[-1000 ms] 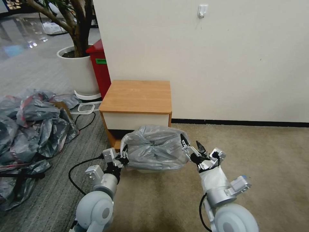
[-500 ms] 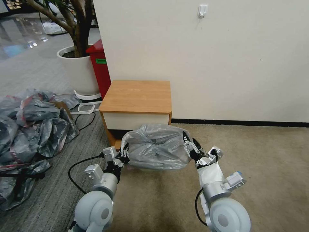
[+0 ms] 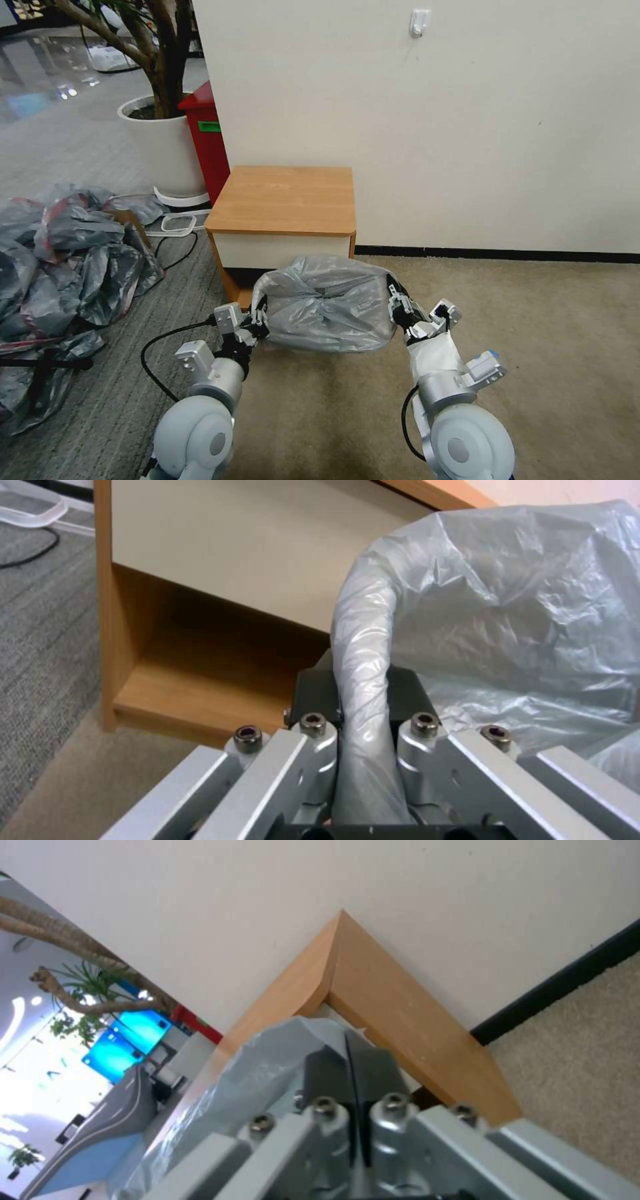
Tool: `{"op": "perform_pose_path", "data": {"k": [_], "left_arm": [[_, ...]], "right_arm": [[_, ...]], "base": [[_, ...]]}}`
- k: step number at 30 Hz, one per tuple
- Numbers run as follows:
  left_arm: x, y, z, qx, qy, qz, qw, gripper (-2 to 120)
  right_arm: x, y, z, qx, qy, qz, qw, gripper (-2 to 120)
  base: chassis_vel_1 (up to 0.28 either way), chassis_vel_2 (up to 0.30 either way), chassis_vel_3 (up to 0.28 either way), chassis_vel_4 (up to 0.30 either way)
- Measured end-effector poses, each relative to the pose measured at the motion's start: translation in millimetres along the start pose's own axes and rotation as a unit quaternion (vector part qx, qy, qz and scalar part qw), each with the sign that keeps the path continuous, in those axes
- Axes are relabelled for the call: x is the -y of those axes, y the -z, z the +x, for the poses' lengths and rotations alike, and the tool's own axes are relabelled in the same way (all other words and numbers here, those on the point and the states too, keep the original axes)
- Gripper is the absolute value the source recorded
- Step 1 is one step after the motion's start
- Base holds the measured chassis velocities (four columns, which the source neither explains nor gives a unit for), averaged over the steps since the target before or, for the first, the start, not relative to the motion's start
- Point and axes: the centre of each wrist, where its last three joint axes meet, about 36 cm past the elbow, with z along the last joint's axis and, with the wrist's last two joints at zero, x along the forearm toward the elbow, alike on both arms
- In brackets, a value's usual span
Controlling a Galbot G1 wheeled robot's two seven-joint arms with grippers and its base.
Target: Pick up the garbage bag from the table and place it over the trash can.
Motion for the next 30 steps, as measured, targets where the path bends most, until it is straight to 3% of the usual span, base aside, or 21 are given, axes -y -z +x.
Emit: {"op": "perform_pose_path", "data": {"k": [6,17,24,30], "left_arm": [[-0.6,-0.5,2.3,-0.002,-0.001,0.0,1.0,7],[0.3,2.4,5.2,0.003,-0.013,0.003,0.9999,7],[-3.3,8.9,3.6,-0.001,-0.013,0.039,0.9991,7],[-4.0,10.8,5.4,-0.004,-0.012,0.047,0.9988,7]], "right_arm": [[0.0,6.1,-5.9,0.007,-0.005,0.004,1.0,0],[15.9,12.8,-11.6,-0.028,-0.013,0.033,0.999,0],[26.8,3.8,8.2,-0.067,-0.006,0.033,0.997,0],[28.8,-3.8,9.8,-0.065,-0.007,0.027,0.997,0]], "base": [[0.0,0.0,0.0,0.0],[0.0,0.0,0.0,0.0],[0.0,0.0,0.0,0.0],[0.0,0.0,0.0,0.0]]}}
